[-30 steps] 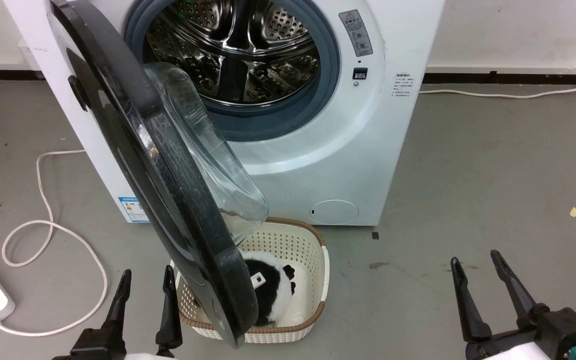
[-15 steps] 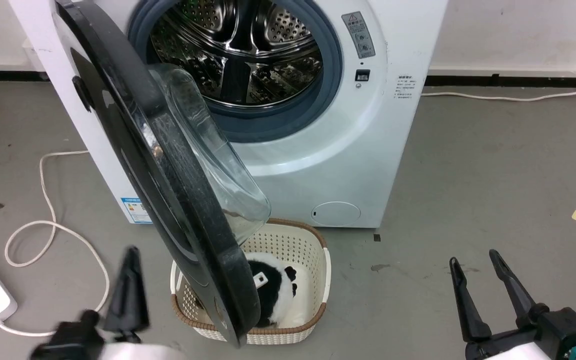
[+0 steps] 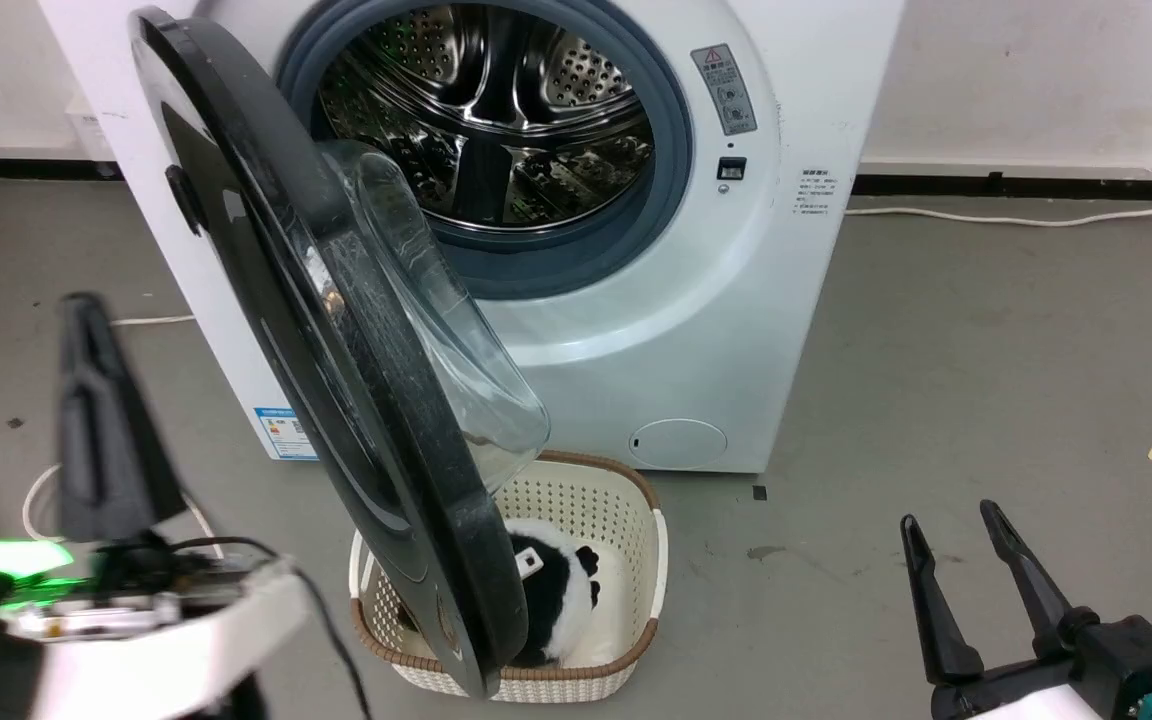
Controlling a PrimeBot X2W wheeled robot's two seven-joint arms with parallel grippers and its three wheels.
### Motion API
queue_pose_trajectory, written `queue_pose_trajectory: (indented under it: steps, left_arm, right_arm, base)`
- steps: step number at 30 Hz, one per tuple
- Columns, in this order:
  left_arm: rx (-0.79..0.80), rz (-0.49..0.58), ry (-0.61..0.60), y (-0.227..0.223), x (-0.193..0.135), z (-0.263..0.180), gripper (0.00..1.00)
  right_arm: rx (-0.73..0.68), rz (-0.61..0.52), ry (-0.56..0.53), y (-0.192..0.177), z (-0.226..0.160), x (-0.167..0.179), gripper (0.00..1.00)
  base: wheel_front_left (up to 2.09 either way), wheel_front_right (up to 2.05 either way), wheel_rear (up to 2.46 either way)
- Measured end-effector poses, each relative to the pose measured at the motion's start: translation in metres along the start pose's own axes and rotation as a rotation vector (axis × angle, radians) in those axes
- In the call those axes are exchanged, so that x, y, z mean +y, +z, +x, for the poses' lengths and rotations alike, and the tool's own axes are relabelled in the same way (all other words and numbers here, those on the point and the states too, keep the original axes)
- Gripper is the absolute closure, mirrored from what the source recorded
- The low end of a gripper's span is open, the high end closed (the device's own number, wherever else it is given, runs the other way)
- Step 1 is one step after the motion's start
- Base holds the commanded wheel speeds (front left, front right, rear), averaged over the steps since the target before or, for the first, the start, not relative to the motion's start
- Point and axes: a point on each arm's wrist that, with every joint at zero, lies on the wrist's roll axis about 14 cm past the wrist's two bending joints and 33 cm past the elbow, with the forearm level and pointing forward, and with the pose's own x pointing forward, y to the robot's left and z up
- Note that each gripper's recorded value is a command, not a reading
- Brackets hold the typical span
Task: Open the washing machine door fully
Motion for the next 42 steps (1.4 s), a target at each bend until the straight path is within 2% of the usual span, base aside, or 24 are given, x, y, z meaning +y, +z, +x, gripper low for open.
queue_pose_trajectory:
  steps: [8,15,20,24,29,35,42]
  left_arm:
    - [0.047,-0.046,-0.198,-0.010,-0.064,-0.011,1.00]
    - [0.333,-0.141,-0.360,-0.068,-0.121,-0.059,1.00]
    - [0.538,-0.173,-0.418,-0.111,-0.141,-0.100,1.00]
    - [0.692,-0.155,-0.389,-0.145,-0.133,-0.128,1.00]
    - [0.802,-0.074,-0.299,-0.178,-0.101,-0.148,1.00]
    - [0.787,-0.064,-0.240,-0.181,-0.083,-0.149,1.00]
    - [0.752,-0.022,-0.127,-0.164,-0.048,-0.154,1.00]
  right_arm:
    - [0.005,0.011,0.000,-0.002,0.000,0.001,0.00]
    - [0.018,0.023,0.000,-0.006,0.001,0.001,0.00]
    - [0.030,0.025,-0.003,-0.011,0.002,0.000,0.00]
    - [0.042,0.036,-0.007,-0.015,0.002,-0.001,0.00]
    - [0.057,0.045,0.001,-0.021,0.005,0.002,0.00]
    - [0.057,0.049,0.022,-0.021,0.008,0.008,0.00]
    - [0.043,0.048,0.098,-0.017,0.013,0.032,0.00]
  base:
    - [0.00,0.00,0.00]
    - [0.00,0.00,0.00]
    - [0.00,0.00,0.00]
    - [0.00,0.00,0.00]
    - [0.00,0.00,0.00]
    - [0.00,0.00,0.00]
    - [0.00,0.00,0.00]
